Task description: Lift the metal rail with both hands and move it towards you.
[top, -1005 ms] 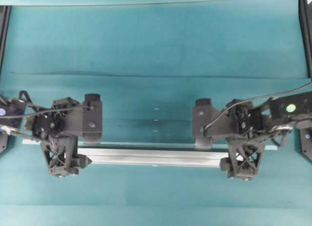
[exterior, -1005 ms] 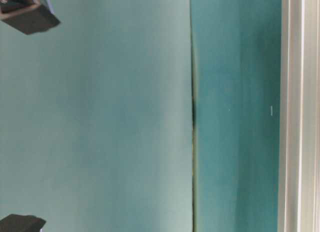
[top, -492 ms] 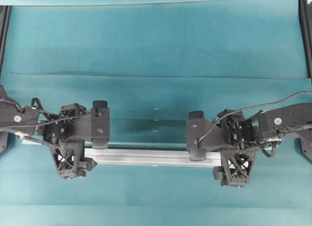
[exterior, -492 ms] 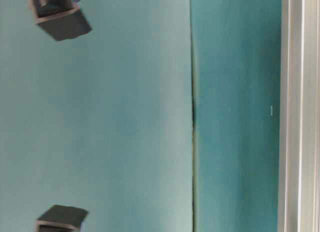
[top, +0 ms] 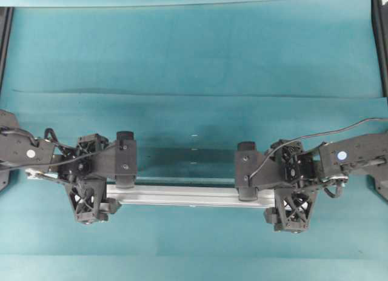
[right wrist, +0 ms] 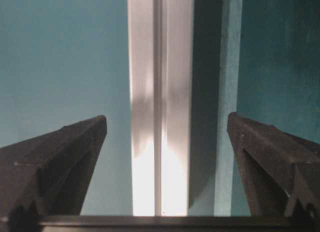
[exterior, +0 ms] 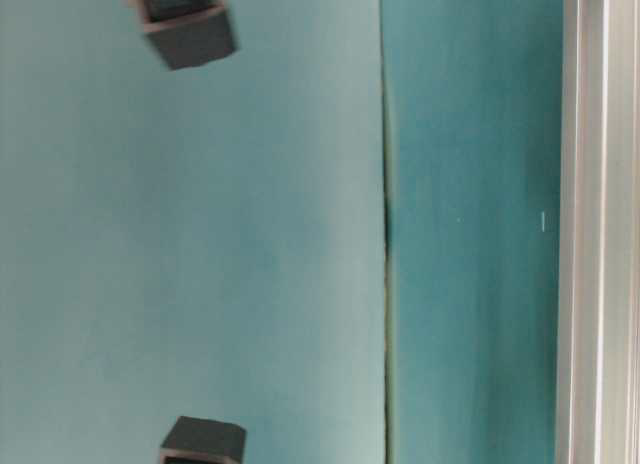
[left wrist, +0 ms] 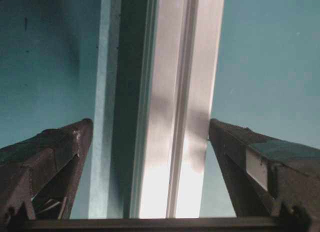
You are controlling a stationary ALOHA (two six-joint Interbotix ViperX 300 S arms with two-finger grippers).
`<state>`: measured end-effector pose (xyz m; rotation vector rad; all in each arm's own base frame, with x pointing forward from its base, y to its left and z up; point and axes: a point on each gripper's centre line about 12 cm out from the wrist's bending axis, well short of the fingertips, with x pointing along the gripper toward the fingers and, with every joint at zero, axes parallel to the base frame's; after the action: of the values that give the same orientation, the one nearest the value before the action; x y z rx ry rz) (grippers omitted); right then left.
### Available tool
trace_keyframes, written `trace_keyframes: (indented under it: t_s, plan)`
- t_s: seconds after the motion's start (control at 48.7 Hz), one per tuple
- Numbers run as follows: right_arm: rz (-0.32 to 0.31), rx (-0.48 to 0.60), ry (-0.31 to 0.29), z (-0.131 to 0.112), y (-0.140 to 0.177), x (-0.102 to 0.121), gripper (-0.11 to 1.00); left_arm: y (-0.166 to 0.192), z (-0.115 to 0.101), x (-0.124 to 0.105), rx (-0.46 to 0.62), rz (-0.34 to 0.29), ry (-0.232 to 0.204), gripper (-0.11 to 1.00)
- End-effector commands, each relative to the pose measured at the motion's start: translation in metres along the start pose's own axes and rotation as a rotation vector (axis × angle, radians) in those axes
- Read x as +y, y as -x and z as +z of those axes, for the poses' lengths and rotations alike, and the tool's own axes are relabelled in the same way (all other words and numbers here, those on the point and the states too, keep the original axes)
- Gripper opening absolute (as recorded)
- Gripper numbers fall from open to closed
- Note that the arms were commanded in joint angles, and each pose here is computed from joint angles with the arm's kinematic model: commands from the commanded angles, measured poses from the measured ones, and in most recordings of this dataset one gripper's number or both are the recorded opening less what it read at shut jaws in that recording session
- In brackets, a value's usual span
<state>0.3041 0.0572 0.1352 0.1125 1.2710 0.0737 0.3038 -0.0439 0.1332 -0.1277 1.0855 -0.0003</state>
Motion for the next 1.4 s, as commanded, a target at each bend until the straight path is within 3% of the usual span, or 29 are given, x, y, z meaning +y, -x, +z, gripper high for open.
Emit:
trace_keyframes:
  t_s: [0.0,0.369,1.005,1.108,1.272,1.313,1.375]
  plan:
    - [-0.005,0.003,0.005,-0.002,-0.009,-0.001,1.00,-0.002,0.002,-0.001,-0.018,-0.005,-0.006,0.99]
    - [-0.015,0.020,-0.003,-0.012,-0.031,-0.004,1.00,-0.024,-0.007,0.001,-0.001,-0.002,-0.009,0.99]
    - [-0.006,-0.003,-0.019,-0.008,-0.033,-0.003,0.96,-0.028,-0.009,0.001,-0.006,-0.003,-0.009,0.97]
    - [0.001,0.002,-0.019,-0.007,-0.034,0.001,0.83,-0.028,-0.011,0.001,-0.002,-0.003,-0.011,0.84]
    - [0.003,0.012,-0.016,-0.003,-0.033,0.003,0.39,-0.027,-0.012,0.002,-0.003,-0.002,-0.005,0.40]
    - [0.002,0.015,-0.016,-0.003,-0.033,0.003,0.36,-0.027,-0.012,0.002,-0.004,-0.004,-0.006,0.31]
    - [0.003,0.018,-0.017,-0.002,-0.033,0.003,0.36,-0.027,-0.010,0.002,-0.007,-0.004,-0.005,0.30]
